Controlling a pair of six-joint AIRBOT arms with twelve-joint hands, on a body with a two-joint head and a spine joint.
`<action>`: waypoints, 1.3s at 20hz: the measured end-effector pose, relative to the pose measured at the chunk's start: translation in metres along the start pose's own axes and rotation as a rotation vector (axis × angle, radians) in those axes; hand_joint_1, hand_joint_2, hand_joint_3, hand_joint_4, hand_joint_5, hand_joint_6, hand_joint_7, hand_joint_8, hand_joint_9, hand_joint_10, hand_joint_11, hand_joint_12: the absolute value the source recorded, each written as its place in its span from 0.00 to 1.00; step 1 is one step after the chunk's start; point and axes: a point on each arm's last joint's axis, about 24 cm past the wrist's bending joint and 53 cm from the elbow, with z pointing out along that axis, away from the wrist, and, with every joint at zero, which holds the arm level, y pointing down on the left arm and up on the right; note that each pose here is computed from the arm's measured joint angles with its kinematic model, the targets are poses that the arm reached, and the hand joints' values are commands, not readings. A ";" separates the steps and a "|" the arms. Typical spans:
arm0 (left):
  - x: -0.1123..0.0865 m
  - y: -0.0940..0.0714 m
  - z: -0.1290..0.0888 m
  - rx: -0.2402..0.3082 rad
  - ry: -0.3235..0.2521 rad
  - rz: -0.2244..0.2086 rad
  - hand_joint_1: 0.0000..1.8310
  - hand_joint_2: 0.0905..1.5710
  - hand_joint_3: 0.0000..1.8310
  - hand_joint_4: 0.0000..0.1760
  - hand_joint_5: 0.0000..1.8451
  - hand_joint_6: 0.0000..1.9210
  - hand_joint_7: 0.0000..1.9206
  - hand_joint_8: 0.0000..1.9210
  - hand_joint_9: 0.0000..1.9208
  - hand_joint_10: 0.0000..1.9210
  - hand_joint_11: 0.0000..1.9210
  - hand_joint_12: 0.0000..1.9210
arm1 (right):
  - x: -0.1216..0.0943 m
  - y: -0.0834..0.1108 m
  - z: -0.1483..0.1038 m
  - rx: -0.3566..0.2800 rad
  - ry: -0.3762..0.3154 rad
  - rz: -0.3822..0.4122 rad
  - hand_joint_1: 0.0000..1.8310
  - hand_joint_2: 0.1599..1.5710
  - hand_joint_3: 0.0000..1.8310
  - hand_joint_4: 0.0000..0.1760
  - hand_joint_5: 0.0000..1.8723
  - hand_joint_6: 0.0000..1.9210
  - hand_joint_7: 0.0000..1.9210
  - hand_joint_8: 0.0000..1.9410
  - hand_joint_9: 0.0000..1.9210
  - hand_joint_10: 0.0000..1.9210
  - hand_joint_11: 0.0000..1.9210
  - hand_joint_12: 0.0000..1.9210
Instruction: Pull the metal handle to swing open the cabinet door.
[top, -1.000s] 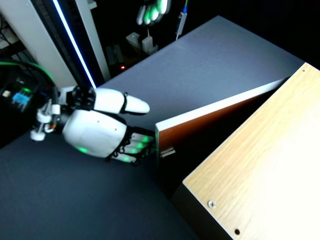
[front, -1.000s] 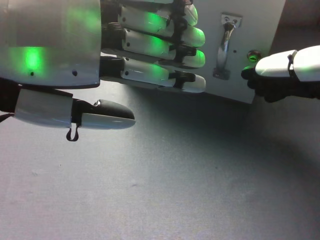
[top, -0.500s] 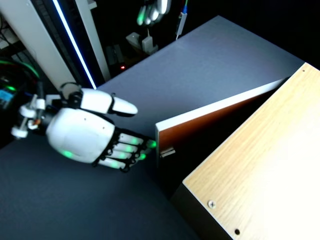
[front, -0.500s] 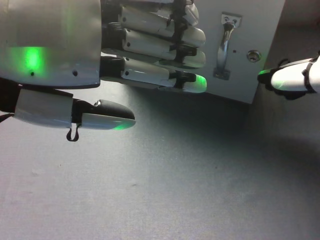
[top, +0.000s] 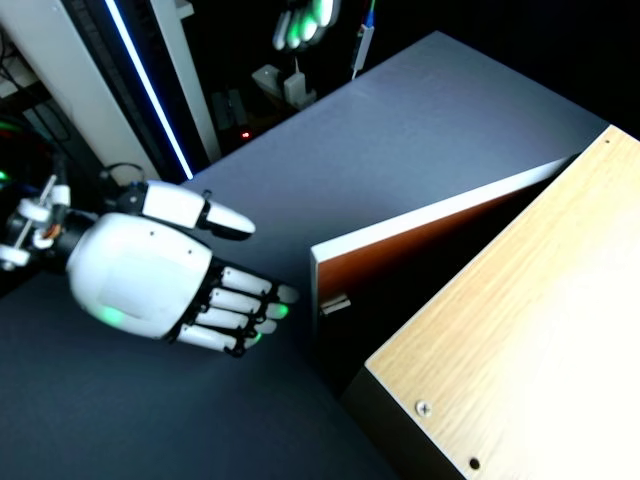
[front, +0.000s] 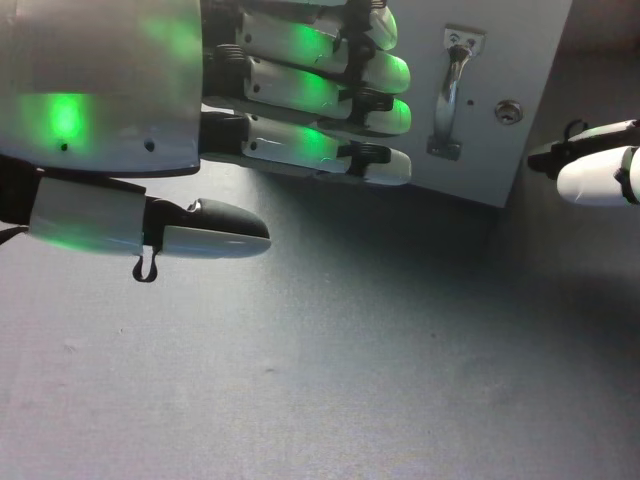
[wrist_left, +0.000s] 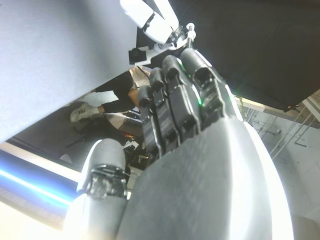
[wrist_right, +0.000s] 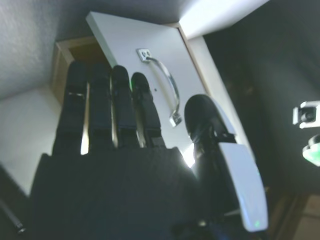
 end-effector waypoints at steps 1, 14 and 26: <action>0.000 0.000 0.000 0.000 0.000 0.000 0.00 1.00 0.03 0.00 0.22 0.00 0.22 0.00 0.20 0.00 0.01 0.44 | -0.002 0.000 0.000 -0.003 -0.004 -0.004 0.00 1.00 0.03 0.00 0.15 0.00 0.15 0.00 0.14 0.00 0.00 0.39; 0.000 0.000 0.000 0.000 0.000 0.000 0.00 1.00 0.04 0.00 0.23 0.00 0.22 0.00 0.20 0.00 0.00 0.44 | -0.012 0.000 0.002 -0.011 -0.007 -0.232 0.00 1.00 0.03 0.00 0.15 0.00 0.15 0.00 0.14 0.00 0.00 0.38; 0.000 0.000 0.000 0.000 0.000 0.000 0.00 1.00 0.04 0.00 0.23 0.00 0.22 0.00 0.20 0.00 0.01 0.44 | -0.046 0.004 -0.001 -0.062 -0.048 -0.322 0.00 1.00 0.04 0.00 0.14 0.00 0.15 0.00 0.13 0.00 0.00 0.36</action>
